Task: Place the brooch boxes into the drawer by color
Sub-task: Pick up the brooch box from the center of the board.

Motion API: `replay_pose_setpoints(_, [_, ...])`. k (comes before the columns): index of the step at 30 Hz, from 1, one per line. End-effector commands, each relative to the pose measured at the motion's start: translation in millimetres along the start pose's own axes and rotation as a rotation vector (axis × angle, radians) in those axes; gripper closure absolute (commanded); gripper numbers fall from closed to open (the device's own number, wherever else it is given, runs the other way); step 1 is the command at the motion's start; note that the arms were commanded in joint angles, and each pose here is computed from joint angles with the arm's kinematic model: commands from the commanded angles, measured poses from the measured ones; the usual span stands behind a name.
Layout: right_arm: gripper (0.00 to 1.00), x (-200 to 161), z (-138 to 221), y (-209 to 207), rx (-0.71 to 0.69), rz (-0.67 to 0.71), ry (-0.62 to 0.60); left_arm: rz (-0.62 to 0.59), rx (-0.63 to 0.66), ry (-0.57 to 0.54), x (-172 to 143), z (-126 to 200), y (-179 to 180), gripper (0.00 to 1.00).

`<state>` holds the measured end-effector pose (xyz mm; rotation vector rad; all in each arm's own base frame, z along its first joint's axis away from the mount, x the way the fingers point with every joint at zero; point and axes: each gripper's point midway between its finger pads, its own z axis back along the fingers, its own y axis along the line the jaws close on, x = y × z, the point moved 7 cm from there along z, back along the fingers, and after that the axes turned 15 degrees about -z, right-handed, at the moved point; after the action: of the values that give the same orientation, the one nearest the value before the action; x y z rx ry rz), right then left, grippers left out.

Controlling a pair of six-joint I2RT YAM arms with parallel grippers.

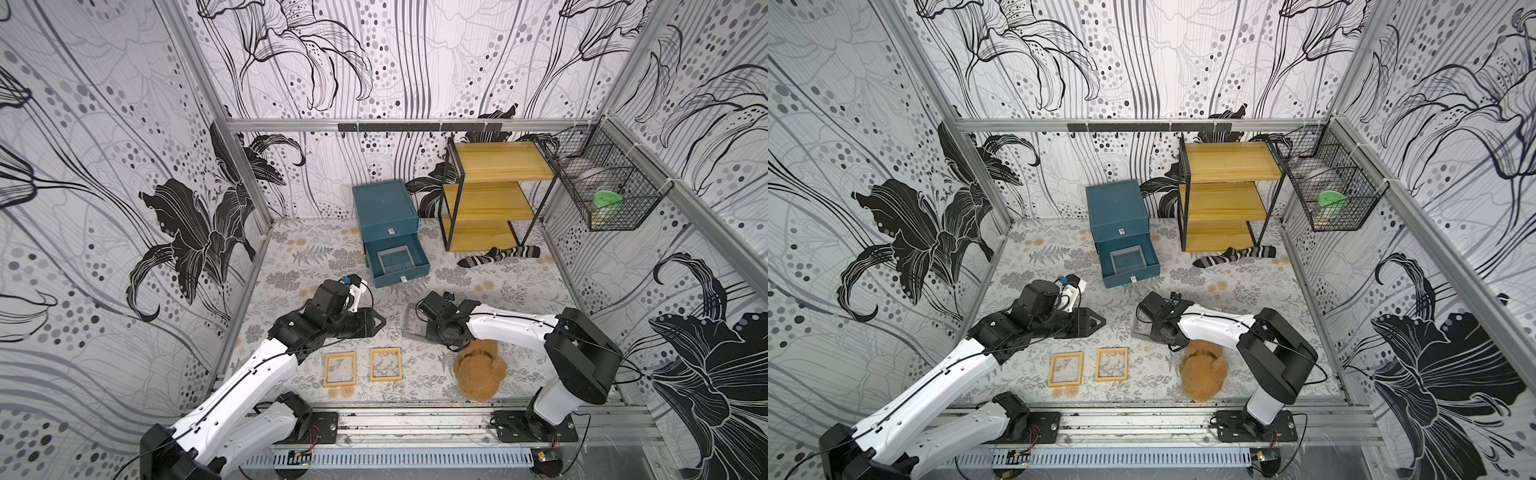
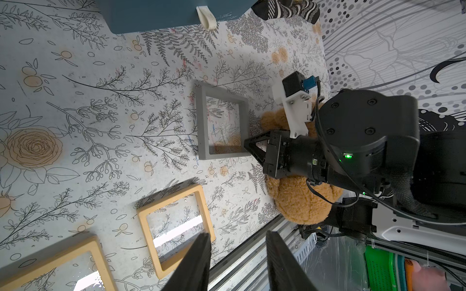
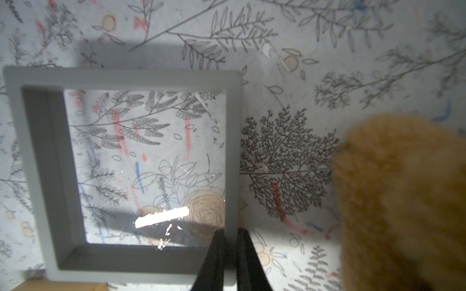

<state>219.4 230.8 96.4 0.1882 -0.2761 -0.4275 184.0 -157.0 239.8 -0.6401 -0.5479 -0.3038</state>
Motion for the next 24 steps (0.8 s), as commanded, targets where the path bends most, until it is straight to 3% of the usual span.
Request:
replay_pose_setpoints(1, [0.92, -3.8, -13.3, -10.1, -0.068, 0.022, 0.020, -0.029, -0.015, -0.062, 14.7, 5.5, -8.0, 0.59])
replay_pose_setpoints(6, [1.00, 2.2, -6.8, -8.0, -0.102, 0.051, -0.011, -0.028, -0.014, -0.062, 15.1, 4.8, -7.7, 0.59])
replay_pose_setpoints(24, [1.00, 25.4, 64.4, -3.3, -0.135, 0.113, -0.102, -0.029, -0.014, -0.091, 24.9, 4.1, -10.3, 0.59])
